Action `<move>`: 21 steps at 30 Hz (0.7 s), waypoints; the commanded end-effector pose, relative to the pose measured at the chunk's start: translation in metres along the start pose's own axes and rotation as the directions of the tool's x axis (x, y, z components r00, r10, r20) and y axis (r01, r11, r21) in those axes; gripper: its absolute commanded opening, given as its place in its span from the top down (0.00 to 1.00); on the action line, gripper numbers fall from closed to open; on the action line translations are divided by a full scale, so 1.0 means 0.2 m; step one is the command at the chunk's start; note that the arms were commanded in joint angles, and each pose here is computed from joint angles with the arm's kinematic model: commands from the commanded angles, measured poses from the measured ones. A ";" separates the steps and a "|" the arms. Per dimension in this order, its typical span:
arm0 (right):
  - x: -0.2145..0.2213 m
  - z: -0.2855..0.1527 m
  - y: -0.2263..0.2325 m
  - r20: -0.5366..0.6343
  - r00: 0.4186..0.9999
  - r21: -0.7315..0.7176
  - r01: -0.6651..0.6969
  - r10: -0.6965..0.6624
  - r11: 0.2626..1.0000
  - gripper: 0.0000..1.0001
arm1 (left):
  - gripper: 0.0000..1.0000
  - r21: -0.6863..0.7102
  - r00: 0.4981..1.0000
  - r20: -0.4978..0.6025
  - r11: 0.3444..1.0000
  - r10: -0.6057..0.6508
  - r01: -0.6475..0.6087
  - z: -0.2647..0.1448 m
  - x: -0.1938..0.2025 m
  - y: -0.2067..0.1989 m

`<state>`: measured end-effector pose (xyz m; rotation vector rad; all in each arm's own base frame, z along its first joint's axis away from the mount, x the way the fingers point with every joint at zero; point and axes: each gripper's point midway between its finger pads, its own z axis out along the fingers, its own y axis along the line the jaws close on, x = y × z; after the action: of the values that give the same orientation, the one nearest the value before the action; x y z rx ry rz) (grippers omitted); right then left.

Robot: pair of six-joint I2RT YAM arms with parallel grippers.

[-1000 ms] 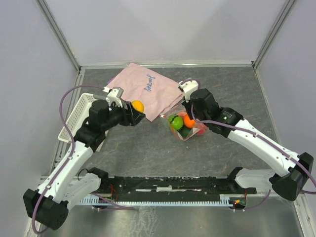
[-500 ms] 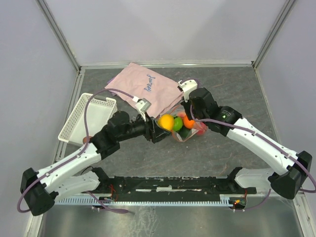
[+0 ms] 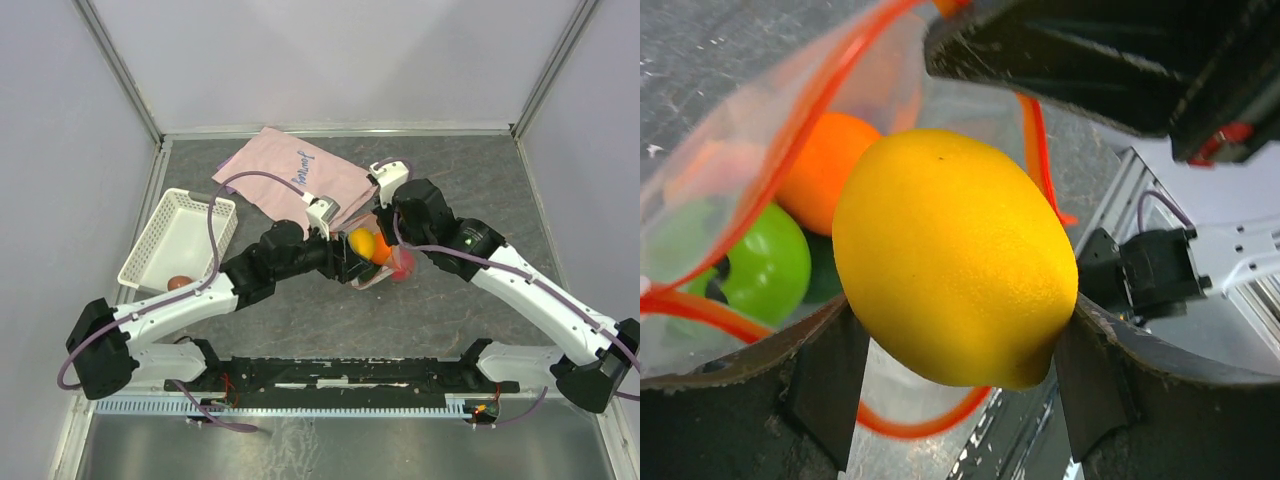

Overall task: Place the food in the zip-top bag and seal the zipper
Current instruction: Place the fake fruit in the zipper food storage bag.

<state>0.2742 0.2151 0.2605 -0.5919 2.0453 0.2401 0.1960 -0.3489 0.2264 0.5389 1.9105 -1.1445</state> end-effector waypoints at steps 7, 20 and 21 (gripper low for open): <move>-0.14 -0.08 0.07 0.099 0.992 -0.101 -0.063 0.073 0.993 0.98 | 0.54 -0.202 0.992 0.124 0.978 -0.029 0.054 0.12 -0.20 0.07; -0.14 -0.08 0.14 0.101 0.989 -0.169 -0.089 0.107 0.982 0.98 | 0.38 -0.409 0.992 0.127 0.911 0.004 0.049 0.20 -0.16 0.26; -0.14 -0.08 0.14 0.101 0.989 -0.170 -0.090 0.108 0.981 0.98 | 0.36 -0.408 0.992 0.128 0.912 0.007 0.047 0.21 -0.16 0.26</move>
<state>0.2595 0.2329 0.2645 -0.6062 2.0513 0.4127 0.2508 -0.3551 0.1867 0.3155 2.0551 -0.7371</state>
